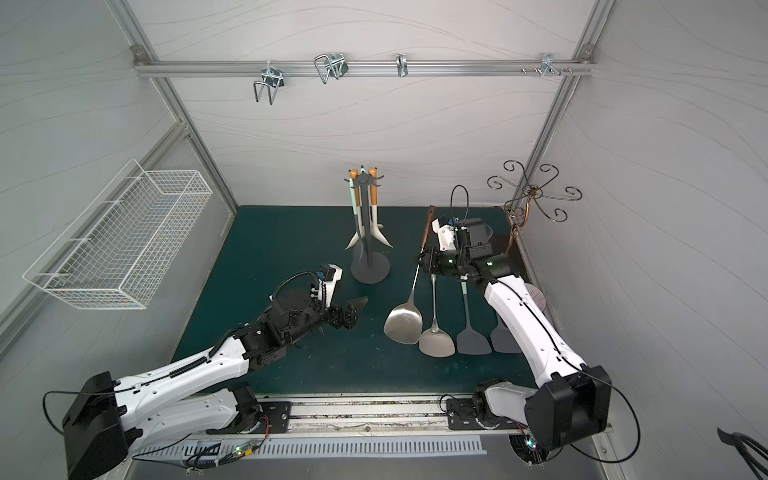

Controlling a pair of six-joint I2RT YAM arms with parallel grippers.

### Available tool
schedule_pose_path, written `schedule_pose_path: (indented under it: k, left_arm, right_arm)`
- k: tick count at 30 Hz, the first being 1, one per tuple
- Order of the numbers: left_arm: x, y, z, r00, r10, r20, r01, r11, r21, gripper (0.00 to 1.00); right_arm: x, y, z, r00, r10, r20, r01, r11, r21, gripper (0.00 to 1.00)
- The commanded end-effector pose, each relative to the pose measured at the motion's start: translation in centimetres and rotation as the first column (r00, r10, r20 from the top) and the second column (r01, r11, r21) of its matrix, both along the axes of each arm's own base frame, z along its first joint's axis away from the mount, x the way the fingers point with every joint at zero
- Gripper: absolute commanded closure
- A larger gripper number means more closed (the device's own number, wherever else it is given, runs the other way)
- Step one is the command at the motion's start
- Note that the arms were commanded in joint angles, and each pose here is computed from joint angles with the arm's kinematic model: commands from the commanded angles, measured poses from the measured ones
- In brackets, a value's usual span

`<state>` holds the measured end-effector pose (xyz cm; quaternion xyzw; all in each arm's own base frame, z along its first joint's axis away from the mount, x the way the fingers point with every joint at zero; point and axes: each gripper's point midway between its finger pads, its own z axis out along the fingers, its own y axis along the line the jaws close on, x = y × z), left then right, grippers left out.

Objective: Take the spatula off the kitchen utensil rack
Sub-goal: Place the spatula at the center of the board.

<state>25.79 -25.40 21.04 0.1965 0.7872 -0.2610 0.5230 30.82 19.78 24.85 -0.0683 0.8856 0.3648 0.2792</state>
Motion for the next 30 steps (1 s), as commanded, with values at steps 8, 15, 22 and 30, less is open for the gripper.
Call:
schedule_pose_path:
  k: [8, 15, 22, 30]
  left_arm:
    - [2.9, 2.1, 1.6, 0.995, 0.091, -0.035, -0.095, 0.988, -0.121, 0.0]
    - [4.2, 2.6, 0.1, 0.987, 0.123, -0.108, -0.135, 0.984, -0.119, 0.0]
    - [5.4, 3.3, -1.2, 0.973, 0.143, -0.181, -0.169, 0.976, -0.14, 0.0]
    - [6.0, 3.6, -1.8, 0.965, 0.151, -0.213, -0.185, 0.972, -0.148, 0.0]
  right_arm:
    - [1.3, 1.9, -4.1, 0.986, 0.077, -0.147, -0.073, 0.997, 0.032, 1.0]
    - [2.2, 3.1, -7.9, 0.966, 0.097, -0.24, -0.099, 0.995, 0.002, 1.0]
    - [2.5, 3.9, -11.5, 0.938, 0.112, -0.327, -0.133, 0.99, -0.042, 1.0]
    - [2.8, 5.0, -13.6, 0.917, 0.13, -0.376, -0.161, 0.986, -0.053, 1.0]
